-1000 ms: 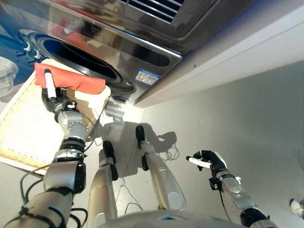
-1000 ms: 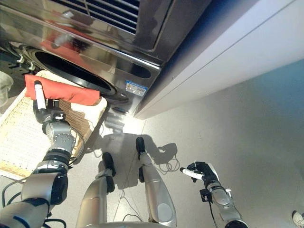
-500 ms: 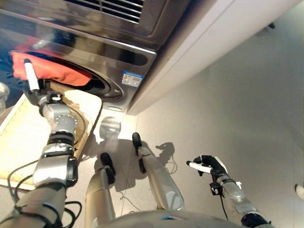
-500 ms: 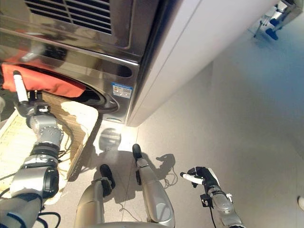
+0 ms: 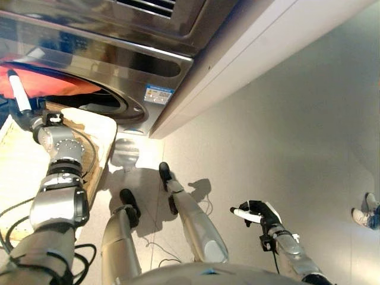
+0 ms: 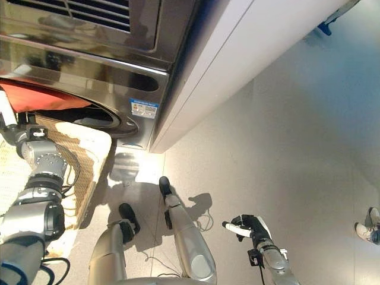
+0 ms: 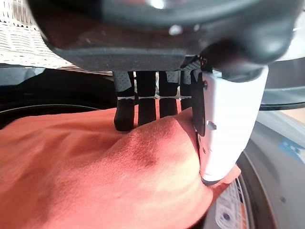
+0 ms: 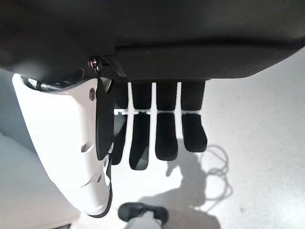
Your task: Pick up the clothes and place them into the washing machine
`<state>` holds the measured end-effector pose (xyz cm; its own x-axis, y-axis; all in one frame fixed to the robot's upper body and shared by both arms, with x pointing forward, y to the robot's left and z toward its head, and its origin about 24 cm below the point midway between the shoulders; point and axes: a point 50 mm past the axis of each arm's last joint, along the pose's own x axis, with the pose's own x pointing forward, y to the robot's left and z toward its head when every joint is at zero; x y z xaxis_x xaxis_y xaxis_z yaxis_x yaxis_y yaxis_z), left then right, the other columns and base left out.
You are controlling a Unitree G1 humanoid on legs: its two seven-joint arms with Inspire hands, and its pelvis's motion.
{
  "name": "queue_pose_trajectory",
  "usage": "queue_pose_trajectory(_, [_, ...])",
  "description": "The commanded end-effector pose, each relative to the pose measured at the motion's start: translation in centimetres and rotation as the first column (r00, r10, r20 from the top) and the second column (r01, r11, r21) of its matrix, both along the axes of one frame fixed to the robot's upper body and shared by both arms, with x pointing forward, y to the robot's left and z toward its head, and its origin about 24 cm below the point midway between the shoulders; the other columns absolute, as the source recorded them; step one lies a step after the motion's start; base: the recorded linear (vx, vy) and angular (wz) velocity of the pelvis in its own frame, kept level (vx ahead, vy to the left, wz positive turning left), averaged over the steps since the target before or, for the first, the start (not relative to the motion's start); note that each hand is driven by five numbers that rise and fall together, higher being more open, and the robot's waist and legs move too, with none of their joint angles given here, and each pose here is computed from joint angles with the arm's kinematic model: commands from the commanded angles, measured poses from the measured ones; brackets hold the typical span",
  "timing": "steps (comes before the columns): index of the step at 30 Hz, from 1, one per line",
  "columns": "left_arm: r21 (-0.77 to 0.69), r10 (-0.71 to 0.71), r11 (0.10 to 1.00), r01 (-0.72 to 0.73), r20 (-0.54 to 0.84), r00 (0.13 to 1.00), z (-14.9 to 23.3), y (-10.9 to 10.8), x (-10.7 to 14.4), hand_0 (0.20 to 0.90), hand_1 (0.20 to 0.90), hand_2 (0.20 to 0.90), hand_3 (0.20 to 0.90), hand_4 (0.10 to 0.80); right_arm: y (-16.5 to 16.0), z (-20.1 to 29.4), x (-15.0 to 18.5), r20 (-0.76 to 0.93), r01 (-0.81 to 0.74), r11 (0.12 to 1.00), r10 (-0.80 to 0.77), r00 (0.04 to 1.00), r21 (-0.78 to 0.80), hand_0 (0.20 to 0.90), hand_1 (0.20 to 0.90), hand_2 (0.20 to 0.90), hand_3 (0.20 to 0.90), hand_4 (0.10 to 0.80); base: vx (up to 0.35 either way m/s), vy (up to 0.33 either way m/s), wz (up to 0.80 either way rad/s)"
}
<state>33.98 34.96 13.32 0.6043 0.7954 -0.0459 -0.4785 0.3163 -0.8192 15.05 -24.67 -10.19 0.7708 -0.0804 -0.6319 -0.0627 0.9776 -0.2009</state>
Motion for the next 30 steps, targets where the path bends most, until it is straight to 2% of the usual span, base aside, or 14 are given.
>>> queue_pose_trajectory(1, [0.167,-0.099,0.981,0.095,0.017,0.995,4.9,-1.1,2.3,0.200,0.200,0.200,0.200,0.300,-4.0,1.5,0.4,0.039,0.072,0.993,-0.069,0.997,-0.094,0.900,0.900,0.900,0.900,0.800,-0.035,0.008,-0.22])
queue_pose_trajectory(20, [0.108,-0.130,0.986,0.127,0.025,0.991,5.2,-1.9,3.2,0.200,0.200,0.200,0.200,0.300,-3.0,2.5,2.3,0.112,0.056,0.995,-0.047,0.993,-0.077,0.900,0.900,0.900,0.900,0.800,-0.008,-0.011,-0.14])
queue_pose_trajectory(30, [0.182,-0.093,0.981,0.072,0.108,0.990,7.9,-1.0,2.6,0.200,0.200,0.200,0.200,0.300,-3.4,2.4,2.1,0.101,0.059,0.995,-0.051,0.994,-0.082,0.900,0.900,0.900,0.900,0.800,0.012,0.001,-0.03])
